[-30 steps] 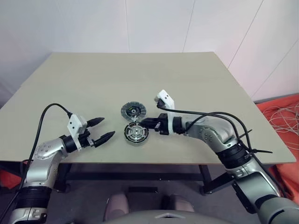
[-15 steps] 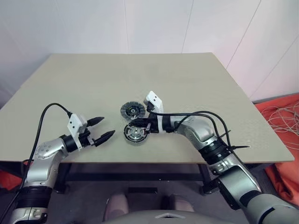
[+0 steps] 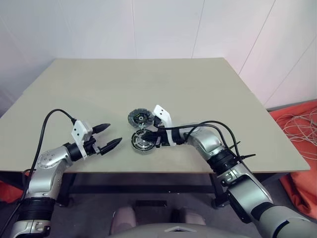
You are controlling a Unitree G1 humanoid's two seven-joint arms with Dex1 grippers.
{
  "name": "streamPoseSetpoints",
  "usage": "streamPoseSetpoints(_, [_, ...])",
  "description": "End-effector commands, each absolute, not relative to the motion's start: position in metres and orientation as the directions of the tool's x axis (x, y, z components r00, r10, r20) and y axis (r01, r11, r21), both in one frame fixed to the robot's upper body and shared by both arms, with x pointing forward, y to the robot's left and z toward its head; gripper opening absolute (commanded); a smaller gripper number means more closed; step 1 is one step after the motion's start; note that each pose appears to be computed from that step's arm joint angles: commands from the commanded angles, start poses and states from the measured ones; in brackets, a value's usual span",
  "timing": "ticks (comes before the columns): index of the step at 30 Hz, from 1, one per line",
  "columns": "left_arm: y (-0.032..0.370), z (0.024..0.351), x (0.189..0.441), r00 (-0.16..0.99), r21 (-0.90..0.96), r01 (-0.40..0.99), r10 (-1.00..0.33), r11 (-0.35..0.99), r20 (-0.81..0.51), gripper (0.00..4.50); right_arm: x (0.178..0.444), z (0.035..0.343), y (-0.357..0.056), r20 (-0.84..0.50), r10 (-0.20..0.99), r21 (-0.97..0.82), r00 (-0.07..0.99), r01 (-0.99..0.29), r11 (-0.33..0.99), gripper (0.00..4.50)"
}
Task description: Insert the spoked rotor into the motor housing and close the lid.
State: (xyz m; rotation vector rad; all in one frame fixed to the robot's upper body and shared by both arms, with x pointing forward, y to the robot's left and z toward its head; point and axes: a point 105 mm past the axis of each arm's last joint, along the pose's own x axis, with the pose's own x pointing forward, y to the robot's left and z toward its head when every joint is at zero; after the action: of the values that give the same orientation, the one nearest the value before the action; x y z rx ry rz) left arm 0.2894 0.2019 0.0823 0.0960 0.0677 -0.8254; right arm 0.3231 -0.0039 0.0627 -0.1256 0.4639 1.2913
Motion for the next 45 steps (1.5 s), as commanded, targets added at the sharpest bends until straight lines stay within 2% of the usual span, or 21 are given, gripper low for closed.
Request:
streamPoseSetpoints(1, [0.199, 0.093, 0.291, 0.673, 0.091, 0.739, -0.736, 0.667, -0.072, 4.5, 0.33, 0.094, -0.007, -0.331, 0.914, 0.119, 0.235, -0.95, 0.288, 0.03])
streamPoseSetpoints(8, [0.2, 0.091, 0.29, 0.677, 0.084, 0.736, -0.732, 0.672, -0.074, 4.5, 0.329, 0.11, -0.037, -0.356, 0.903, 0.078, 0.24, -0.955, 0.285, 0.03])
streamPoseSetpoints(11, [0.2, 0.09, 0.289, 0.679, 0.081, 0.734, -0.731, 0.674, -0.075, 4.5, 0.321, 0.116, -0.053, -0.416, 0.888, -0.017, 0.195, -0.978, 0.207, 0.59])
streamPoseSetpoints(14, [0.201, 0.089, 0.289, 0.679, 0.08, 0.734, -0.73, 0.675, -0.077, 4.5, 0.315, 0.122, -0.057, -0.479, 0.864, -0.128, 0.158, -0.986, 0.109, 1.6])
streamPoseSetpoints(17, [0.201, 0.089, 0.289, 0.679, 0.079, 0.734, -0.73, 0.674, -0.078, 4.5, 0.31, 0.12, -0.06, -0.598, 0.793, -0.3, 0.117, -0.95, -0.086, 2.66])
streamPoseSetpoints(22, [0.2, 0.089, 0.291, 0.676, 0.08, 0.737, -0.733, 0.671, -0.074, 4.5, 0.307, 0.115, -0.059, -0.752, 0.659, -0.375, 0.033, -0.843, -0.386, 4.39])
streamPoseSetpoints(26, [0.199, 0.091, 0.292, 0.678, 0.085, 0.735, -0.732, 0.673, -0.067, 4.5, 0.328, 0.116, -0.047, -0.826, 0.555, -0.485, 0.1, -0.629, -0.607, 4.46])
streamPoseSetpoints(32, [0.202, 0.091, 0.289, 0.69, 0.091, 0.723, -0.721, 0.685, -0.065, 4.5, 0.339, 0.108, -0.04, -0.874, 0.466, -0.483, 0.139, -0.349, -0.803, 4.46])
streamPoseSetpoints(36, [0.202, 0.092, 0.288, 0.695, 0.093, 0.719, -0.716, 0.689, -0.062, 4.5, 0.339, 0.104, -0.03, -0.871, 0.473, -0.491, 0.133, -0.232, -0.839, 4.46])
streamPoseSetpoints(45, [0.203, 0.092, 0.287, 0.701, 0.096, 0.713, -0.711, 0.695, -0.061, 4.5, 0.329, 0.099, -0.017, -0.867, 0.493, -0.498, 0.073, -0.114, -0.86, 4.46])
